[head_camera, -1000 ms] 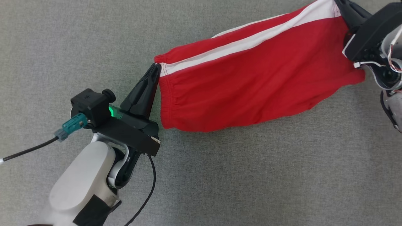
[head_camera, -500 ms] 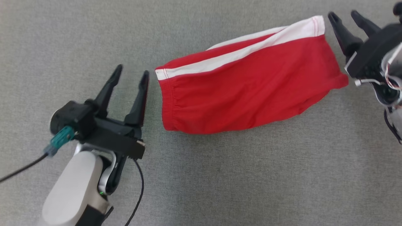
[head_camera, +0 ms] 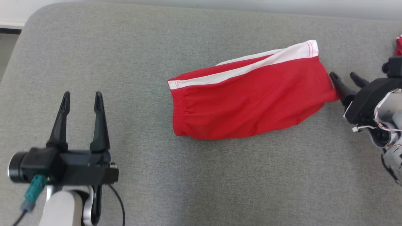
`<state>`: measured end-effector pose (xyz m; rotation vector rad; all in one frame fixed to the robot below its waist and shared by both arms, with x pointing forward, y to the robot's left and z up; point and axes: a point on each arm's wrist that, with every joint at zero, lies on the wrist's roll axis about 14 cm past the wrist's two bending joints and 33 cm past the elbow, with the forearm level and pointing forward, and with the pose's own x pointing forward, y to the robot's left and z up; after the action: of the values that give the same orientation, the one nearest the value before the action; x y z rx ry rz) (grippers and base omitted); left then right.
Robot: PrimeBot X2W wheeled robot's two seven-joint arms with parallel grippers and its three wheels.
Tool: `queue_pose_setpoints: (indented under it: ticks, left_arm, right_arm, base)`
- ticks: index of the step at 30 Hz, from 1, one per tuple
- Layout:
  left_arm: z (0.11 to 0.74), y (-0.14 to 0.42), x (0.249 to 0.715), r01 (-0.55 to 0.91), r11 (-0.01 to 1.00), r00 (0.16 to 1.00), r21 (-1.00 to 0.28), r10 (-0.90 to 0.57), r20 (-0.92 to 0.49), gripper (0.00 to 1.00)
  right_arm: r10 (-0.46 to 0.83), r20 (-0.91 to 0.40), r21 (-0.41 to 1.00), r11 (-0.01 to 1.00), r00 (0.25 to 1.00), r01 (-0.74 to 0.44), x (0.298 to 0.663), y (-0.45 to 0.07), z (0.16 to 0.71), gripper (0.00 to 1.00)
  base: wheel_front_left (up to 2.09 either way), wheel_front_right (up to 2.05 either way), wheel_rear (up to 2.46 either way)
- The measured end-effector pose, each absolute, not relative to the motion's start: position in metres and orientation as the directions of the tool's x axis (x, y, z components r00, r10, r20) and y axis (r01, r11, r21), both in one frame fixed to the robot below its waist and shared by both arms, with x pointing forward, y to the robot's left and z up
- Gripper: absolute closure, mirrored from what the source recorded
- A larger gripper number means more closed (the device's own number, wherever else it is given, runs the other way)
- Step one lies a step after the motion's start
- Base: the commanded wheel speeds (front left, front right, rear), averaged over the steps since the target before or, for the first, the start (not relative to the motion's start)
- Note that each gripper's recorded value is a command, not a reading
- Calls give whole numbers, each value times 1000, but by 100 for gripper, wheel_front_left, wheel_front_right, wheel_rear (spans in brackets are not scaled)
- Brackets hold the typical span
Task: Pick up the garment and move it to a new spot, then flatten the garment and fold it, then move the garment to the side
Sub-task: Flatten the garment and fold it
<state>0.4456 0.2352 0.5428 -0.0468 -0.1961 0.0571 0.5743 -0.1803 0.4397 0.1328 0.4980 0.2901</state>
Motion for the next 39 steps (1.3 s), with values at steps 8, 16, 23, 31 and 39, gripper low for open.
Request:
queue_pose_setpoints:
  ticks: [8,16,23,31,39]
  left_arm:
    - [515,248,415,-137,990,985,9,136,110,0]
    - [507,258,399,-187,982,979,8,185,80,0]
    - [503,260,378,-197,980,978,1,196,64,0]
    - [507,249,357,-162,987,984,-9,162,73,0]
    - [517,237,359,-113,994,988,-11,113,108,0]
  right_arm:
    - [326,-518,215,945,791,-248,567,-161,413,0]
    - [379,-597,253,925,707,-282,550,-137,404,100]
    - [409,-563,314,910,718,-272,525,-134,416,100]
    - [420,-527,362,897,738,-252,475,-155,429,100]
    - [341,-558,330,928,757,-175,419,-208,418,0]
  base:
    - [0,0,0]
    - [0,0,0]
    - [0,0,0]
    - [0,0,0]
    - [0,0,0]
